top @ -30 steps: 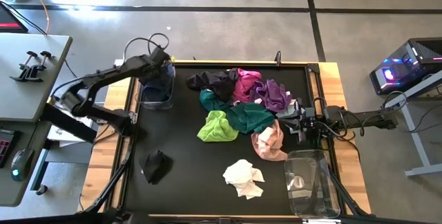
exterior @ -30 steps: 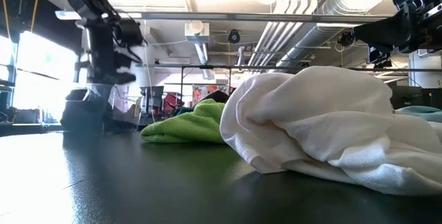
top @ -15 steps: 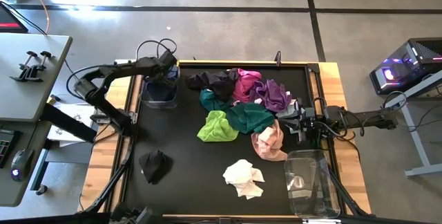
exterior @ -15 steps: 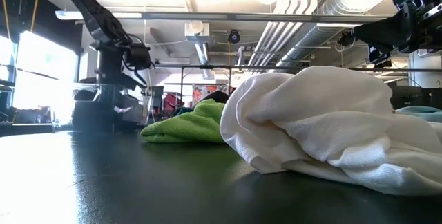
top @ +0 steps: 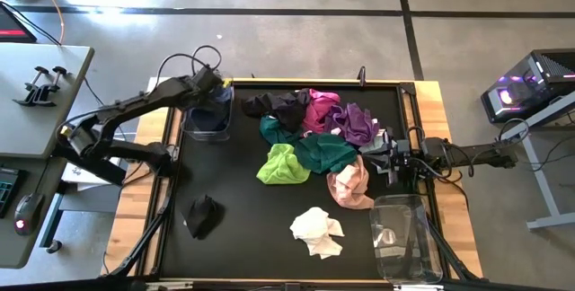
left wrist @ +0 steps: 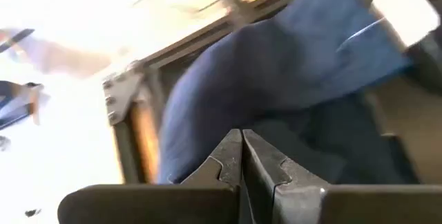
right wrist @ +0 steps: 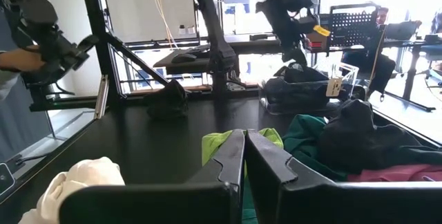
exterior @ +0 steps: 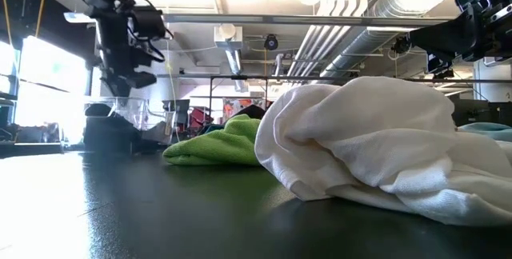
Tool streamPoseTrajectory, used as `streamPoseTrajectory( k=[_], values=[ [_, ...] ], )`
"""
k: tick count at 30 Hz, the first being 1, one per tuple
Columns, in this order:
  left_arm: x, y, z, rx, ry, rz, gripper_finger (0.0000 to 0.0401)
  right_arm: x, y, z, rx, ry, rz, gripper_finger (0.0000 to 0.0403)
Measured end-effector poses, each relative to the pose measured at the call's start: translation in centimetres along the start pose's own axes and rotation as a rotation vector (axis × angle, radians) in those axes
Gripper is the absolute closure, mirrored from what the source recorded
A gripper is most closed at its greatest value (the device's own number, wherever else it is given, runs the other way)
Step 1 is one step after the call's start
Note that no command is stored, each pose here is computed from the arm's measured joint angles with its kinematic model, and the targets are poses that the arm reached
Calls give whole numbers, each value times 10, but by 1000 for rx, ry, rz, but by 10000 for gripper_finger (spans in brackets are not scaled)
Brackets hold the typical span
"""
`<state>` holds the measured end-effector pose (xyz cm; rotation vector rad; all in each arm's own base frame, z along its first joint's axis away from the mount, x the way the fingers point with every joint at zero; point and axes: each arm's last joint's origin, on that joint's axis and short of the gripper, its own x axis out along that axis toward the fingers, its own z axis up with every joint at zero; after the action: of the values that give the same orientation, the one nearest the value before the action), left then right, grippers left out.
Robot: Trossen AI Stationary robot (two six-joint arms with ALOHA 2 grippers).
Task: Sort towels by color in basket
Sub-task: Put the dark blue towel into the top transparent bin
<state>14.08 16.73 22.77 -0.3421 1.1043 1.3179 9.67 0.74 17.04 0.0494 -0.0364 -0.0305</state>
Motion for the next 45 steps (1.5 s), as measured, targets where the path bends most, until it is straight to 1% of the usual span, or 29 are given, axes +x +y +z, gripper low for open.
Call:
streamPoseTrajectory(
  k=[3, 7, 9, 13, 15, 17, 26, 35, 39, 45],
  values=[
    [-1, 6, -1, -18, -14, 101, 401, 0, 0, 0, 0, 0, 0, 394],
    [6, 4, 1, -13, 3, 124, 401, 0, 0, 0, 0, 0, 0, 394],
    [11, 1, 1, -3, 17, 153, 401, 0, 0, 0, 0, 0, 0, 394],
    [25, -8, 1, 41, 60, 182, 401, 0, 0, 0, 0, 0, 0, 394],
    [32, -11, 2, 56, 68, 227, 401, 0, 0, 0, 0, 0, 0, 394],
    [40, -15, 2, 79, 86, 243, 401, 0, 0, 0, 0, 0, 0, 394],
    [72, -37, 4, 132, 134, 154, 401, 0, 0, 0, 0, 0, 0, 394],
    [93, -50, 3, 189, 157, 131, 401, 0, 0, 0, 0, 0, 0, 394],
    [86, -49, 4, 208, 141, 125, 401, 0, 0, 0, 0, 0, 0, 394],
    [49, -38, 9, 176, 45, 90, 401, 0, 0, 0, 0, 0, 0, 394]
  ],
)
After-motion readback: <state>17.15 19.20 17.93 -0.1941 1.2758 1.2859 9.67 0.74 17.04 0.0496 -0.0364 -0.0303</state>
